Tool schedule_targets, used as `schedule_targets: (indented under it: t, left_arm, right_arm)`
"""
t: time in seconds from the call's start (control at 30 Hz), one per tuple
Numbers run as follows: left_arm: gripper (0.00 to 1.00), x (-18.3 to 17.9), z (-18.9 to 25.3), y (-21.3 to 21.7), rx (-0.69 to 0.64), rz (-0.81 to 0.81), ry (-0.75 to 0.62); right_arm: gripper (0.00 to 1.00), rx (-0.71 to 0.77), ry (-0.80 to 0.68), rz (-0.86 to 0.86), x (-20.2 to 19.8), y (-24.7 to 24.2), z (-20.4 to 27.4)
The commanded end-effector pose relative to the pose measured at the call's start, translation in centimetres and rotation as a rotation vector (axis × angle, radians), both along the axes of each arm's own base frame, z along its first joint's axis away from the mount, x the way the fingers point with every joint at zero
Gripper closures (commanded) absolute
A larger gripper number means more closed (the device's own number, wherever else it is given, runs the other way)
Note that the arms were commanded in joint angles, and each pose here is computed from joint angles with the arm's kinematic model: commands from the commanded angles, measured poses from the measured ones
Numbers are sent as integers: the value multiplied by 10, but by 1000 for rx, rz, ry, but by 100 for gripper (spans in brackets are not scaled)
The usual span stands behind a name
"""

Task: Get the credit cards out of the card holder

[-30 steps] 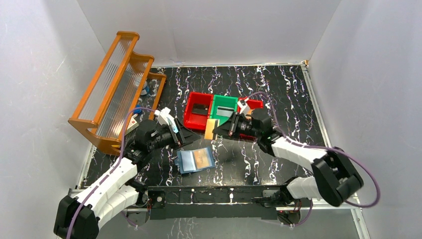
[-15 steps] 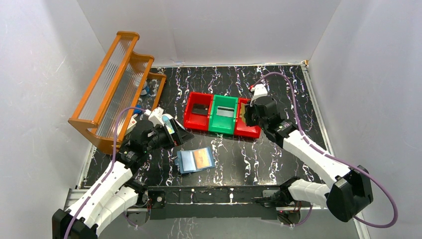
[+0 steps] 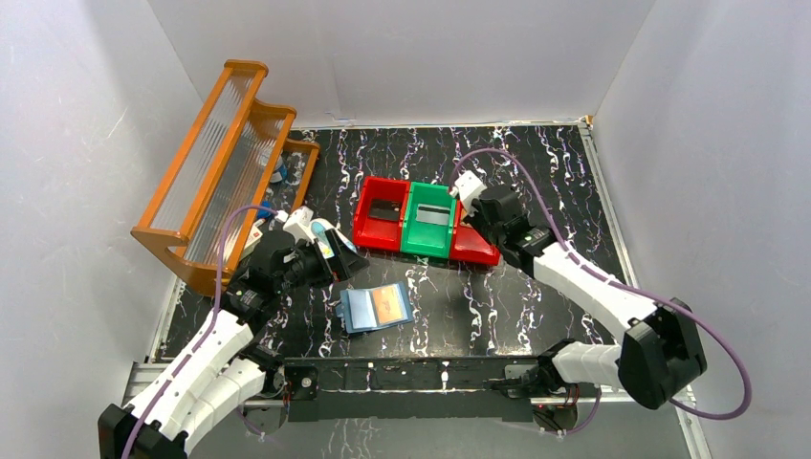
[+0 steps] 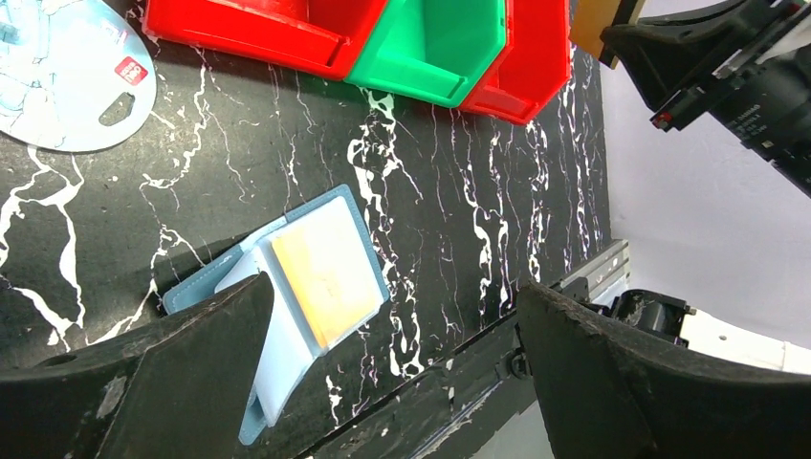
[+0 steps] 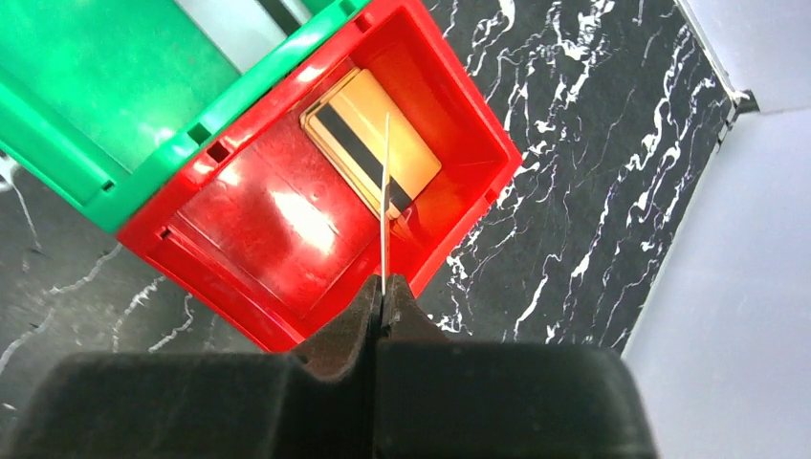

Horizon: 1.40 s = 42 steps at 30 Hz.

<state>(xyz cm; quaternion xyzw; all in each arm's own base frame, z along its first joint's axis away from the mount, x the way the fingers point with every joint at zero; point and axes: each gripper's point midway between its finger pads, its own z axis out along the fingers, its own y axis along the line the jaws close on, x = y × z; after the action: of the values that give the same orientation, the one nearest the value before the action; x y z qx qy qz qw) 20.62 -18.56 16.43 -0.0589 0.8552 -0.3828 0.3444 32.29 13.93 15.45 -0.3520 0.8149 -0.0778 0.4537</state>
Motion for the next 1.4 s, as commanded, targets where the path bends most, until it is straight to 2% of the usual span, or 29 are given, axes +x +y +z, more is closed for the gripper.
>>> schedule_targets:
  t: [0.0, 0.83, 1.37]
  left_arm:
    - [2, 2, 16, 3, 9, 0, -42]
    - [2, -3, 19, 16, 64, 31, -65]
    - [2, -2, 24, 20, 61, 55, -71]
  right_arm:
    - [100, -106, -52, 130, 19, 7, 14]
    - [100, -288, 83, 326, 65, 10, -35]
    - [100, -430, 52, 335, 103, 10, -54]
